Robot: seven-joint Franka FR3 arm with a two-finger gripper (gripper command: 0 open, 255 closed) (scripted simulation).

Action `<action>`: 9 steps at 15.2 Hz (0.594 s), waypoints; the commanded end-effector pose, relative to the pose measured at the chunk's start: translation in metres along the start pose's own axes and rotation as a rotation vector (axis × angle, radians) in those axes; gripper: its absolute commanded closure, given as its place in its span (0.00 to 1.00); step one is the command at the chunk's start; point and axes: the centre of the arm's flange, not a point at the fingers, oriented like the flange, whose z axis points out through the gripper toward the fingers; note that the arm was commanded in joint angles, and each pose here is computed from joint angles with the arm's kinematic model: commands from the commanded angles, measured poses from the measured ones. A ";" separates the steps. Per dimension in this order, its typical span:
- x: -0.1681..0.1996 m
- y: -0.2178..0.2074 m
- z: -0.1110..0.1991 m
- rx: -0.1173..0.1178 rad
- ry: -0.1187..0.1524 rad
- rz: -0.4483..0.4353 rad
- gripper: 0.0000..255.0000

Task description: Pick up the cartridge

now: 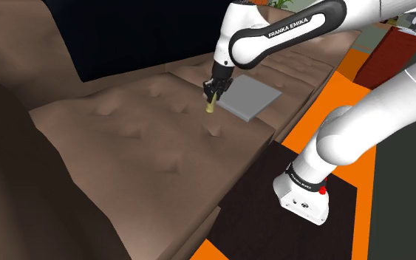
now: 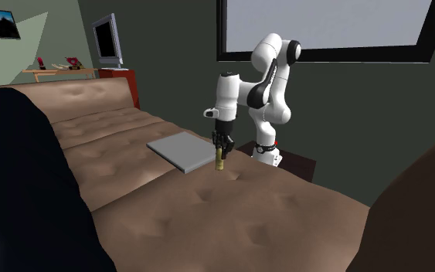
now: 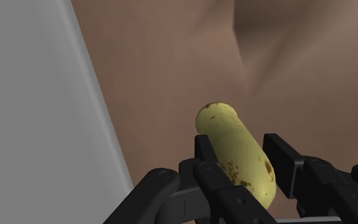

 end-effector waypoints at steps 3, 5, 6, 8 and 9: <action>0.003 0.000 -0.021 0.000 0.000 0.000 1.00; 0.004 0.000 -0.031 0.000 0.000 0.000 1.00; 0.004 0.000 -0.037 0.000 0.000 0.000 1.00; 0.005 0.001 -0.047 0.000 0.000 0.000 1.00; 0.006 0.001 -0.052 0.000 0.000 0.000 1.00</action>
